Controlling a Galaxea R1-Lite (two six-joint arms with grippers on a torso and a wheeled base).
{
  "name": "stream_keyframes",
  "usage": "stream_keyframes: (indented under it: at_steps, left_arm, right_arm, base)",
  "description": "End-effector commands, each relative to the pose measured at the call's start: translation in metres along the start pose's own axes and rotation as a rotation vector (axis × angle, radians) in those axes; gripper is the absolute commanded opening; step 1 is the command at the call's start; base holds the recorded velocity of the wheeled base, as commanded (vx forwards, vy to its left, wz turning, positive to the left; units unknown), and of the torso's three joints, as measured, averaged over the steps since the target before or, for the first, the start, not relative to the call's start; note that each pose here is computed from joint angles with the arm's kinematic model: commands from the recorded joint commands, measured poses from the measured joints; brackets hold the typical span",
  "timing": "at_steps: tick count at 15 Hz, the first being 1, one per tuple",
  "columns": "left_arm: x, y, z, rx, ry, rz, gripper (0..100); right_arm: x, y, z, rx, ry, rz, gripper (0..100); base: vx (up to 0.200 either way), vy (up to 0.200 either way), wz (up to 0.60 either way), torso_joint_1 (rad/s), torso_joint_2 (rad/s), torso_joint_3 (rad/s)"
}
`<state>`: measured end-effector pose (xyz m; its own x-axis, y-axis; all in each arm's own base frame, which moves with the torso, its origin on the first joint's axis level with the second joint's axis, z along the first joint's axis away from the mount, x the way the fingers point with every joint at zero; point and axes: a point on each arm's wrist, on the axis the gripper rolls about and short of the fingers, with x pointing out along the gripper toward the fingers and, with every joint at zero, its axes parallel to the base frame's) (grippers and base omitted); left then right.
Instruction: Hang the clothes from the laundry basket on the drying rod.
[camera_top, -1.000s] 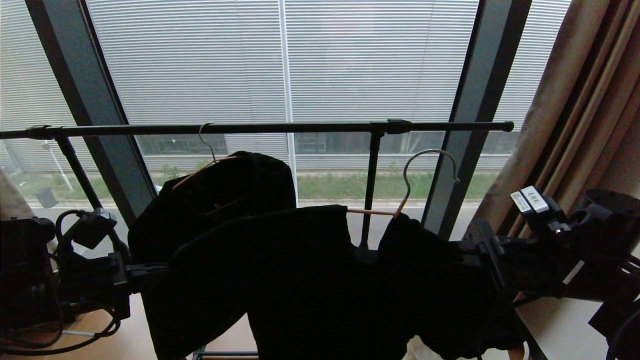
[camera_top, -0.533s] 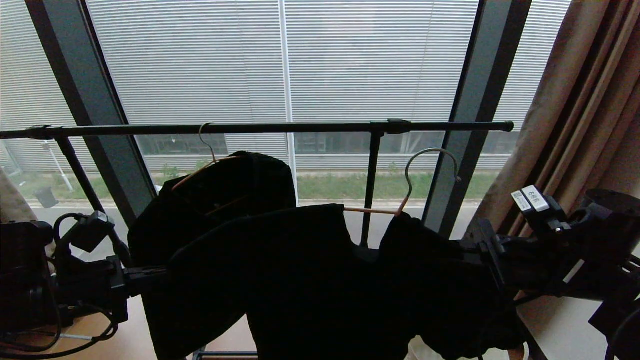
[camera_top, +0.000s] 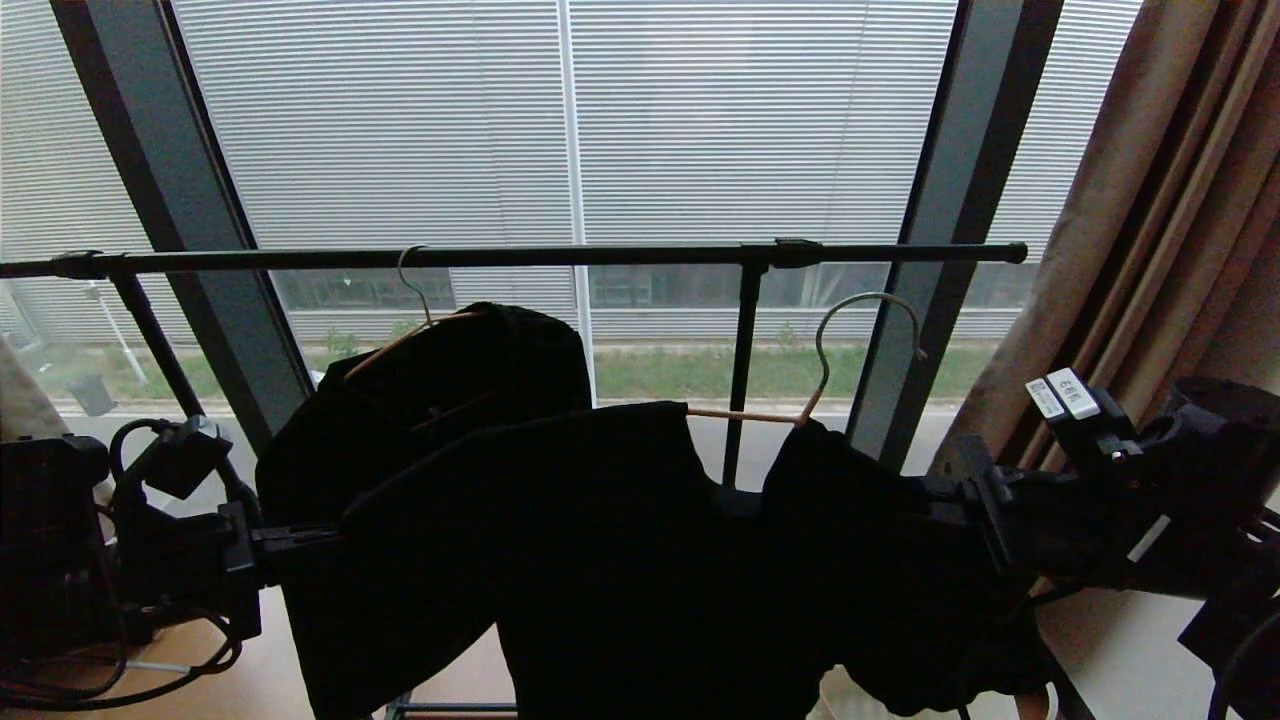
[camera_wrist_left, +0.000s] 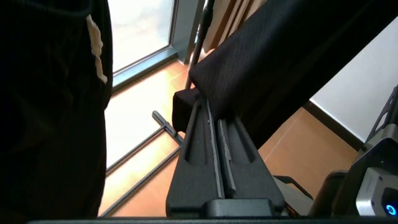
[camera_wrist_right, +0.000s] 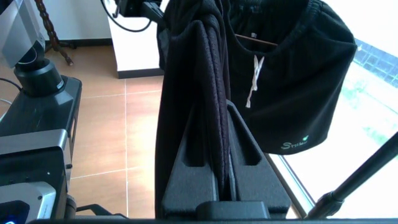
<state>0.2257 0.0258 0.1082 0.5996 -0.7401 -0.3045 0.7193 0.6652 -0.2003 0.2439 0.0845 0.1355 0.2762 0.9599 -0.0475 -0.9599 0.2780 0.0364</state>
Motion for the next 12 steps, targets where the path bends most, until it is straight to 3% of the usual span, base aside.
stream_keyframes:
  at_steps: [1,3,4,12]
  left_arm:
    - [0.003,-0.003,0.000,0.005,0.004,-0.014,0]
    - [0.005,-0.006,0.002,0.027,0.002,-0.031,0]
    - [0.006,-0.007,0.003,0.039,-0.006,-0.032,100]
    - [0.001,-0.019,0.016,0.084,-0.048,-0.038,100]
  right_arm:
    - [0.000,0.000,-0.001,0.002,0.001,0.001,0]
    - [0.000,0.000,-0.001,0.003,0.003,0.001,0]
    - [0.000,0.000,-0.001,0.005,0.003,0.001,0]
    - [0.002,-0.001,-0.002,0.006,0.004,0.002,0]
  base:
    - [0.000,0.000,0.00,0.000,0.00,0.000]
    - [0.000,0.000,0.00,0.000,0.00,0.000]
    - [0.000,0.000,0.00,0.000,0.00,0.000]
    - [0.000,0.000,0.00,0.000,0.00,0.000]
